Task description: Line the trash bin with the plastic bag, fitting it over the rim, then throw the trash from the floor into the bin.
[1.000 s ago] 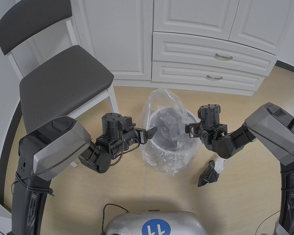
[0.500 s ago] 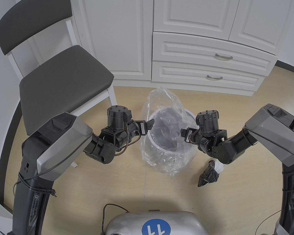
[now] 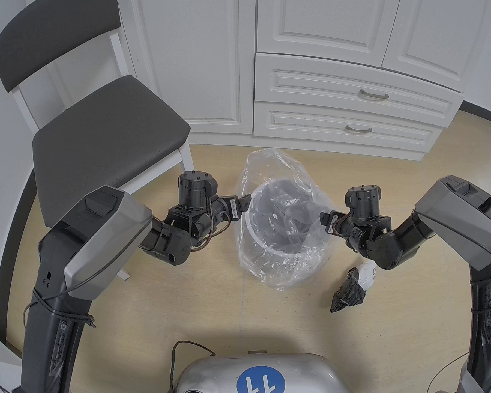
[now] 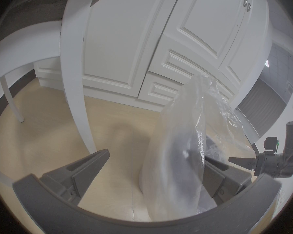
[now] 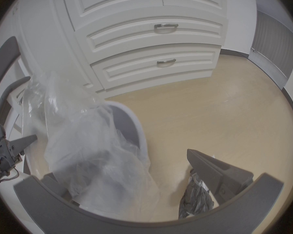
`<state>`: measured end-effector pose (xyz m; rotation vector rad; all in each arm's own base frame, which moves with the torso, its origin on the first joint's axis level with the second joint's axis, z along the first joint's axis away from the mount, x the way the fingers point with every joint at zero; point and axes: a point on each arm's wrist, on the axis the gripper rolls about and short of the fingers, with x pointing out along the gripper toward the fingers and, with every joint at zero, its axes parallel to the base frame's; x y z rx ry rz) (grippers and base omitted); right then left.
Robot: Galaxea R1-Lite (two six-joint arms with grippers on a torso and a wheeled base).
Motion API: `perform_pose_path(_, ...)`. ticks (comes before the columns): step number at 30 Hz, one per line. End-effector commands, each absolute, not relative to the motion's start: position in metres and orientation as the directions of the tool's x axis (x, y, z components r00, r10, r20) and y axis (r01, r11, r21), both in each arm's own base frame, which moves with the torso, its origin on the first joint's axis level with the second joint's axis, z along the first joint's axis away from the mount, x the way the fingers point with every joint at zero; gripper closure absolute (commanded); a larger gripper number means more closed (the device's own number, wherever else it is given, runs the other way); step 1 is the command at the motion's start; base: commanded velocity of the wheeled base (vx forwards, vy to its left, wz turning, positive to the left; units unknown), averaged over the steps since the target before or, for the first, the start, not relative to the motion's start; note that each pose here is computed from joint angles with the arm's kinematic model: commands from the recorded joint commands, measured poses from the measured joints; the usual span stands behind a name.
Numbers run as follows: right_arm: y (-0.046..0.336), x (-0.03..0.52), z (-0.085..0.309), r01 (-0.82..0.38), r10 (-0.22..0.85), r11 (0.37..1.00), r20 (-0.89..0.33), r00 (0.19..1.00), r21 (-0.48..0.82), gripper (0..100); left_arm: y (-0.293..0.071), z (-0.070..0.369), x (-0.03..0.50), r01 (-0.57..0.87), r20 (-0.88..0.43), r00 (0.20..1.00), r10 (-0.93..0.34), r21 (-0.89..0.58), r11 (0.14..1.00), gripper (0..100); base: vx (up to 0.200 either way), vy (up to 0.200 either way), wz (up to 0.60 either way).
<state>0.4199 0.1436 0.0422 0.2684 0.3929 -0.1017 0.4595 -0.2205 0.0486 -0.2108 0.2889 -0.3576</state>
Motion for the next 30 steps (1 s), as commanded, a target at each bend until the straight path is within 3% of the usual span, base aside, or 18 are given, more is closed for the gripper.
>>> perform_pose_path(1,0.124,0.431,0.031,0.176,-0.074,0.957,-0.392,0.917,0.232,0,-0.223,0.044,0.466,0.292,-0.227,0.909,-0.348,-0.249,0.924,0,0.0,0.0,0.0)
perform_pose_path(13,0.093,0.46,0.018,0.246,-0.145,0.939,-0.372,0.917,0.241,0,-0.231,0.04,0.473,0.275,-0.2,0.921,-0.334,-0.274,0.922,0,0.0,0.0,0.0)
perform_pose_path(22,0.091,0.466,-0.003,0.259,-0.153,0.939,-0.399,0.904,0.227,0,-0.232,0.032,0.475,0.255,-0.226,0.921,-0.317,-0.263,0.93,0,0.0,0.0,0.0)
perform_pose_path(30,0.096,0.466,-0.025,0.249,-0.136,0.945,-0.435,0.89,0.213,0,-0.225,0.022,0.47,0.212,-0.399,0.871,-0.286,-0.218,0.953,0,0.0,0.0,0.0)
